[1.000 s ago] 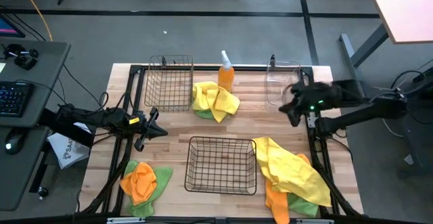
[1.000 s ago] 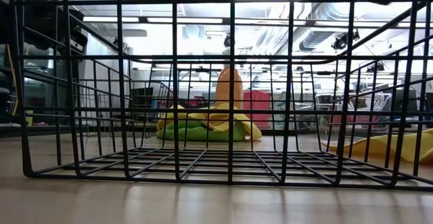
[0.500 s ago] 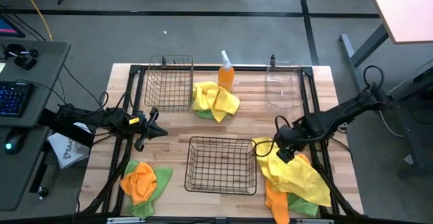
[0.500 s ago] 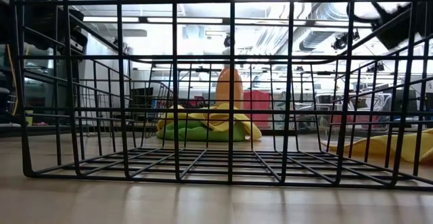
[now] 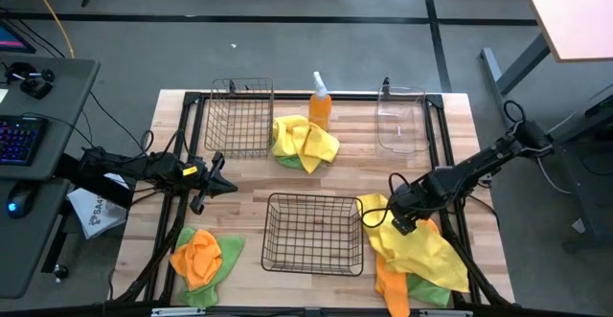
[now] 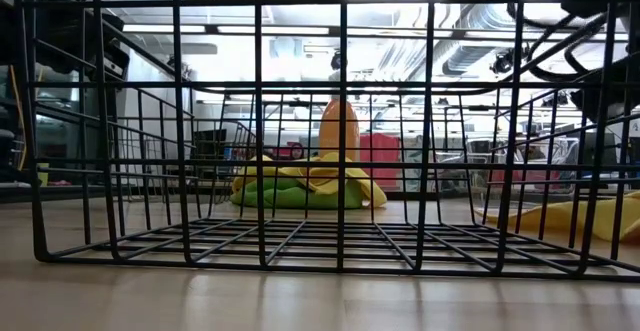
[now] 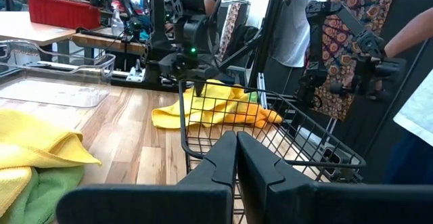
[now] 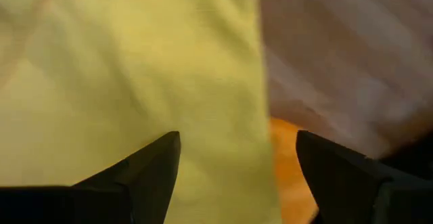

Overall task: Sort microfiber towel by color & place in baskets
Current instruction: Put the bottom yellow microfiber towel into the transparent bin

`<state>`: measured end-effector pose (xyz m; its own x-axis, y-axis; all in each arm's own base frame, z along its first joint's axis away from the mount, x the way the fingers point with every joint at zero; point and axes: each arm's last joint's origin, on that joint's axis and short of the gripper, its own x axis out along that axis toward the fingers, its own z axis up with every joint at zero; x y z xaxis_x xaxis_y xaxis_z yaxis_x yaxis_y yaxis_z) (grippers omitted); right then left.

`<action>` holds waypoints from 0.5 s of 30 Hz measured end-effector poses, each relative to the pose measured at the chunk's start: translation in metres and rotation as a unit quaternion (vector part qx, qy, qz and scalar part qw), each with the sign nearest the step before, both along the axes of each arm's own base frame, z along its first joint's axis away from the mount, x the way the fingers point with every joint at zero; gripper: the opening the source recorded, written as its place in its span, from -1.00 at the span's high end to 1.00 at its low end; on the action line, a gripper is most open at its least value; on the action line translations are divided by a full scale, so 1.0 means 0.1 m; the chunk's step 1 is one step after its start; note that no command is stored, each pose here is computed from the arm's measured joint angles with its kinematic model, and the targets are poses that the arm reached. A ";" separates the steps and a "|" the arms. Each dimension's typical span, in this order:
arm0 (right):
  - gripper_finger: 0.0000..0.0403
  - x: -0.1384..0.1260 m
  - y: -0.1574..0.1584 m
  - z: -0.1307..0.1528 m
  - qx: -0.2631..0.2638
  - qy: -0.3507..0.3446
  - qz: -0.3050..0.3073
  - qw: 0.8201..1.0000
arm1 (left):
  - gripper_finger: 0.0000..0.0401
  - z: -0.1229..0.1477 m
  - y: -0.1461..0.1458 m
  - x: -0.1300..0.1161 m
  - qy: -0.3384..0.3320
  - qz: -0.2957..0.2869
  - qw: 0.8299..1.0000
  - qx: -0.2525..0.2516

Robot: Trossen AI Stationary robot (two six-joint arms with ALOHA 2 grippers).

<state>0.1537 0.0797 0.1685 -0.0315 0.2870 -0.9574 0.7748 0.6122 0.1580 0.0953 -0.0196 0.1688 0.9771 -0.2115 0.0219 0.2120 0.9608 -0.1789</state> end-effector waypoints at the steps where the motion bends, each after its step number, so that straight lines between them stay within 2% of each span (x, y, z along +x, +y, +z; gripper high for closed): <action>1: -0.37 0.02 0.01 0.00 0.007 -0.010 0.002 1.000 | 1.00 0.00 0.00 0.00 0.000 0.000 1.000 0.000; 3: -0.23 0.04 0.02 0.01 0.014 -0.018 0.004 1.000 | 1.00 0.00 0.00 0.00 0.000 0.000 1.000 0.000; 5: 0.00 0.03 0.02 0.01 0.017 -0.017 0.009 1.000 | 1.00 0.00 0.00 0.00 0.001 0.000 1.000 0.000; 7: 0.33 0.03 0.02 0.01 0.020 -0.014 0.017 1.000 | 1.00 0.00 0.00 0.00 0.000 0.000 1.000 0.000; 9: 0.74 0.03 0.02 0.01 0.023 -0.016 0.026 0.999 | 1.00 0.00 0.00 0.00 0.000 0.000 1.000 0.000; 10: 0.86 0.03 0.02 0.01 0.026 -0.018 0.030 0.999 | 1.00 0.00 0.00 0.00 0.000 0.000 1.000 0.000; 15: 0.95 0.10 0.06 0.24 0.039 -0.038 0.061 0.997 | 1.00 0.00 0.00 0.00 0.001 0.000 1.000 0.000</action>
<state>0.1635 0.0859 0.1920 0.0008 0.3595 -0.9332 0.6794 0.6845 0.2643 0.0954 -0.0196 0.1687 0.9772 -0.2112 0.0208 0.2115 0.9609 -0.1789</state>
